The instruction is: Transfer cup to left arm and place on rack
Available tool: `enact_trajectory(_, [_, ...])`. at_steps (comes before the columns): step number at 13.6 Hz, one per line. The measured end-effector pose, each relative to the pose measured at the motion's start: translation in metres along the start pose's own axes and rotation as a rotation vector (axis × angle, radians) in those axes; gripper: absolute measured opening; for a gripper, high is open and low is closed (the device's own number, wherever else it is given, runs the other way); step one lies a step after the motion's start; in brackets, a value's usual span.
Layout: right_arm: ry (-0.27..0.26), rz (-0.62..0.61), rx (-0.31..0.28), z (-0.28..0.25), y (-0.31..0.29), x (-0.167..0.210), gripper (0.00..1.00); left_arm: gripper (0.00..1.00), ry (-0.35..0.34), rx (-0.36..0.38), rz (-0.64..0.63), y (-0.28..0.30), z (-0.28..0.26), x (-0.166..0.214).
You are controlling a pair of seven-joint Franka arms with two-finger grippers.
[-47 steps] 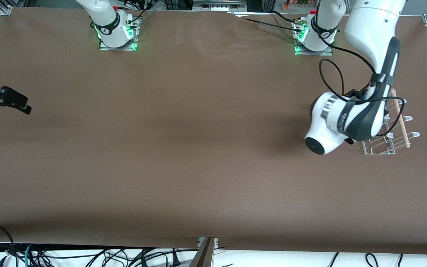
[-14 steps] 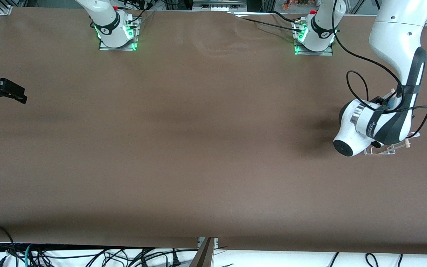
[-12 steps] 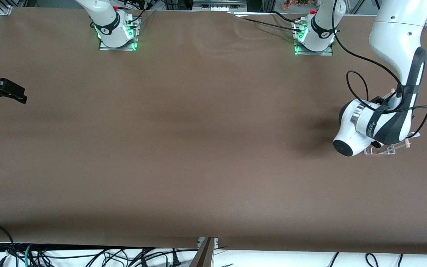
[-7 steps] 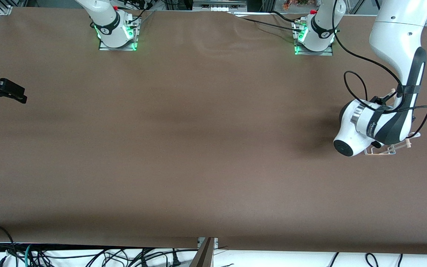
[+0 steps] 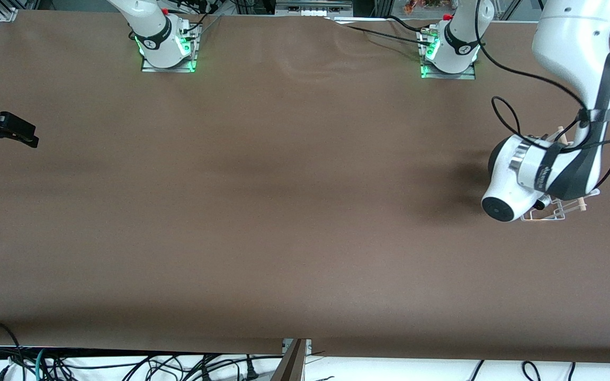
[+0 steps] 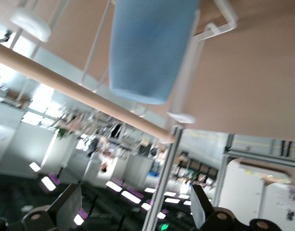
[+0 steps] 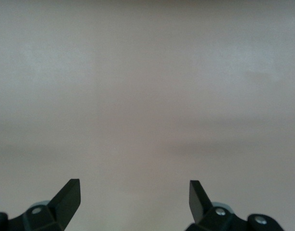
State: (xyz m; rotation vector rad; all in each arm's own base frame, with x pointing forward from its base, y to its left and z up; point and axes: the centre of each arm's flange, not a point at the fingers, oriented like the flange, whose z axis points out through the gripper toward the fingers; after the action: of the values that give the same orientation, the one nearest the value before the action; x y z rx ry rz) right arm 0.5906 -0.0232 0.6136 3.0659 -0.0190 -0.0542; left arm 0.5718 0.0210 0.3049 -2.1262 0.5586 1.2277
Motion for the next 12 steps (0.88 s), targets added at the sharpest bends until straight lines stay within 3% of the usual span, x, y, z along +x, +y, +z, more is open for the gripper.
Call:
enact_trajectory(6, [0.000, 0.000, 0.000, 0.000, 0.000, 0.000, 1.00, 1.00, 0.396, -0.339, -0.038, -0.025, -0.098, -0.116])
enact_trajectory(12, [0.001, -0.002, 0.000, 0.000, 0.000, 0.000, 1.00, 1.00, 0.683, -0.508, -0.049, -0.031, -0.145, -0.229])
